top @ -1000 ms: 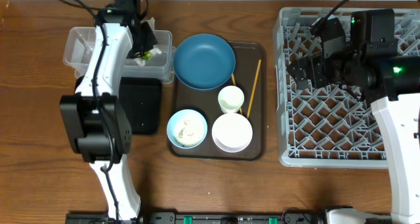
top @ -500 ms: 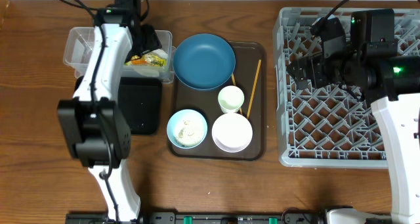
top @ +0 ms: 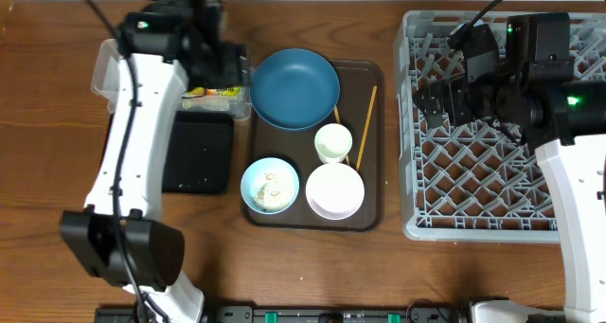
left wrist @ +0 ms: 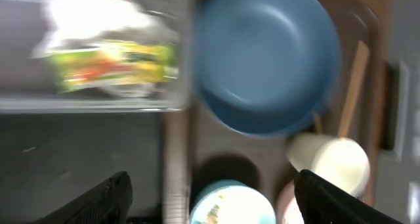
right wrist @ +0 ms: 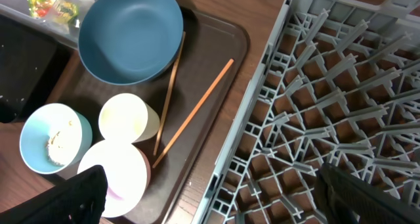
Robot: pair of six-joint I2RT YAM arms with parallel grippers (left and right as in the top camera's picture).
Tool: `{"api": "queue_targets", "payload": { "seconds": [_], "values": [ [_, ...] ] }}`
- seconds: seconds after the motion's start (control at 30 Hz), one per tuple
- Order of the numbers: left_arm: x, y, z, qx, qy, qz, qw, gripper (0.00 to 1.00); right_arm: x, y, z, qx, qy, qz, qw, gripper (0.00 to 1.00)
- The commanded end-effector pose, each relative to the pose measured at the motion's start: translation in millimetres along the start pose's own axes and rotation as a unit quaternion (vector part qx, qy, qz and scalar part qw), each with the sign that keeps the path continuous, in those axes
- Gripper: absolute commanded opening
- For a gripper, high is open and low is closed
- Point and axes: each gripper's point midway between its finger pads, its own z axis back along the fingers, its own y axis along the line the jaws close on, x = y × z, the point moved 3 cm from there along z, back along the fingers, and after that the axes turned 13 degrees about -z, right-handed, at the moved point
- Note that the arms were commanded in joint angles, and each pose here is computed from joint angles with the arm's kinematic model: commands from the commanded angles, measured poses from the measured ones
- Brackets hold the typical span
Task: Sort waste into correct bins and load items into the dishwasher rack
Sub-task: 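Move the left gripper to the white cup and grasp it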
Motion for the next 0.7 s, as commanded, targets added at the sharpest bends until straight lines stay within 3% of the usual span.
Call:
{"api": "queue_targets", "payload": {
  "seconds": [0.0,0.2,0.4,0.67],
  "values": [
    [-13.8,-39.5,-27.2,-0.086,0.041,-0.079,0.992,0.81,3.6,9.3,2.9,0.013,-0.005,0.005,1.0,0.99],
    [-34.0,-89.2,-65.1,-0.126,0.091,-0.135,0.979,0.81,3.6,9.3,2.9,0.013,-0.005,0.005,1.0,0.99],
    [-55.2,-119.7,-108.5,-0.116,0.148,-0.176,0.966,0.78,3.5,9.3,2.9,0.013,-0.005,0.005,1.0,0.99],
    [-62.1,-115.1,-140.8,-0.027,0.175,-0.137,0.975,0.68,3.5,9.3,2.9,0.013,-0.005,0.005,1.0,0.99]
  ]
}}
